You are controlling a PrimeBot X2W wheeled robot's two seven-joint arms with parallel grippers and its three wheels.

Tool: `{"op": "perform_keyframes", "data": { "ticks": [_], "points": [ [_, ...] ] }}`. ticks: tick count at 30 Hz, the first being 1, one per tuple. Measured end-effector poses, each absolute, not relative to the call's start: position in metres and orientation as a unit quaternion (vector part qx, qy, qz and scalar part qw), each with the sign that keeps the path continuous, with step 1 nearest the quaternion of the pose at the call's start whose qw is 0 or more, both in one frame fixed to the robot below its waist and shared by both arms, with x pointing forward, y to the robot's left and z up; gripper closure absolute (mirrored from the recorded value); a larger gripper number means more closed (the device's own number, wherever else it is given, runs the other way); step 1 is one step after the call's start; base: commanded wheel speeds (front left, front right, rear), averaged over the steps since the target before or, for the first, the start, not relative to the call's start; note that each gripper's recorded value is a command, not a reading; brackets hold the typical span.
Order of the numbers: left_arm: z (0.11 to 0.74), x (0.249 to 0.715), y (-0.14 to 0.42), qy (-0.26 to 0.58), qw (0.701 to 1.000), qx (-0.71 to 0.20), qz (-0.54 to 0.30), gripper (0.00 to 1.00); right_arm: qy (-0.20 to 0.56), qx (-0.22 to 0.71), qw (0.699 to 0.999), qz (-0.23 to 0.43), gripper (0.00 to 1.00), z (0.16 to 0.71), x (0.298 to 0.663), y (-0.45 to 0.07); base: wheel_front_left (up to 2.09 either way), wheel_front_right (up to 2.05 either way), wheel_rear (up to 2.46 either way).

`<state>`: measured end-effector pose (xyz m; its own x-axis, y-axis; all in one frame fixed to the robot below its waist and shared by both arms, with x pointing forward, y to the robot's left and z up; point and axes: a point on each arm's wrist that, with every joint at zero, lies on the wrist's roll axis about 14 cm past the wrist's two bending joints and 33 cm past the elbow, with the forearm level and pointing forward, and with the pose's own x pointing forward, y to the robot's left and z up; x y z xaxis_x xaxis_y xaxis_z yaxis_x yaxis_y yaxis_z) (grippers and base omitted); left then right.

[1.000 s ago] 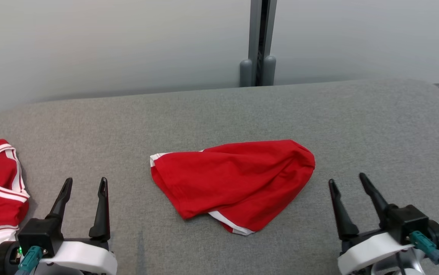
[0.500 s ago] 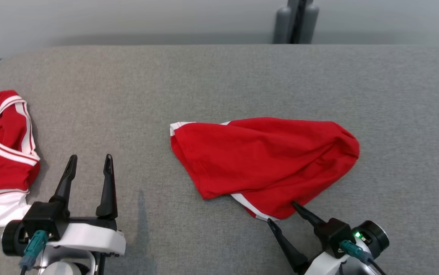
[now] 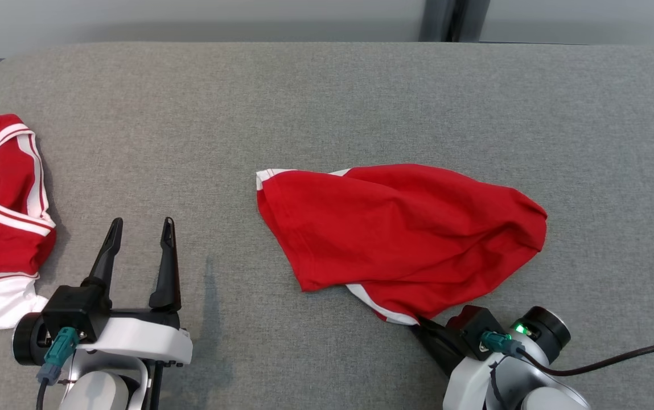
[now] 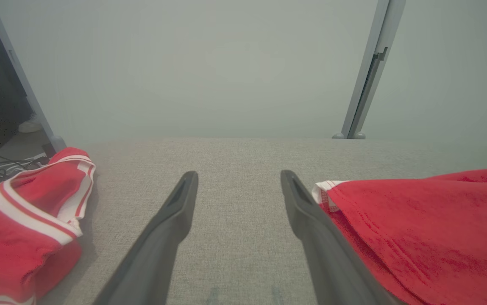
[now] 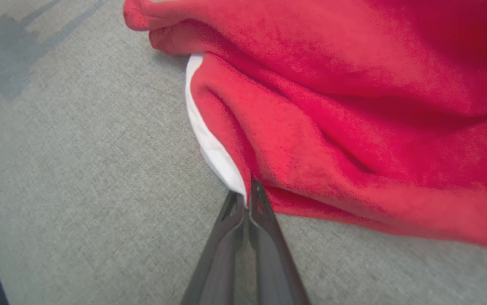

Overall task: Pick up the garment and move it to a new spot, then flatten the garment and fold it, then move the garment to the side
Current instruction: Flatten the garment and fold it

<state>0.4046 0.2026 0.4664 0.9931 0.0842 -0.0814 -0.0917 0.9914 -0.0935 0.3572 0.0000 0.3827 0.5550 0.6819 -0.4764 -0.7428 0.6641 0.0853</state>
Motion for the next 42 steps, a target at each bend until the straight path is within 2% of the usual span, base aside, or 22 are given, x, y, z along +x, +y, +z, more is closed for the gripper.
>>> {"op": "perform_keyframes", "data": {
  "ticks": [4, 10, 16, 22, 26, 32, 37, 42],
  "points": [
    [0.468, 0.411, 0.198, 0.033, 0.998, -0.05, 0.034, 0.0, 0.259, -0.065, 0.861, 0.432, 1.0, 0.395, 0.347, -0.003, 0.0, 0.0, 0.0],
    [0.468, 0.419, 0.189, 0.03, 0.998, -0.049, 0.022, 0.0, 0.256, -0.052, 0.839, 0.477, 1.0, 0.452, 0.339, -0.013, 0.0, 0.0, 0.0],
    [0.472, 0.424, 0.18, 0.023, 0.998, -0.05, 0.009, 0.0, 0.212, 0.014, 0.848, 0.486, 1.0, 0.526, 0.347, -0.026, 0.0, 0.0, 0.0],
    [0.472, 0.427, 0.174, 0.023, 0.998, -0.052, -0.001, 0.0, 0.155, 0.087, 0.863, 0.473, 1.0, 0.578, 0.374, -0.038, 0.0, 0.0, 0.0],
    [0.472, 0.432, 0.17, 0.022, 0.998, -0.053, -0.007, 0.0, 0.152, 0.095, 0.882, 0.435, 1.0, 0.58, 0.409, -0.059, 0.0, 0.0, 0.0],
    [0.468, 0.441, 0.161, 0.025, 0.998, -0.06, -0.017, 0.0, 0.161, 0.092, 0.908, 0.376, 1.0, 0.552, 0.465, -0.08, 0.0, 0.0, 0.0],
    [0.461, 0.446, 0.158, 0.03, 0.997, -0.068, -0.02, 0.0, 0.166, 0.116, 0.913, 0.355, 1.0, 0.519, 0.496, -0.069, 0.0, 0.0, 0.0],
    [0.454, 0.447, 0.16, 0.039, 0.997, -0.072, -0.014, 0.0, 0.17, 0.113, 0.911, 0.358, 1.0, 0.494, 0.511, -0.05, 0.0, 0.0, 0.0]
  ]
}}
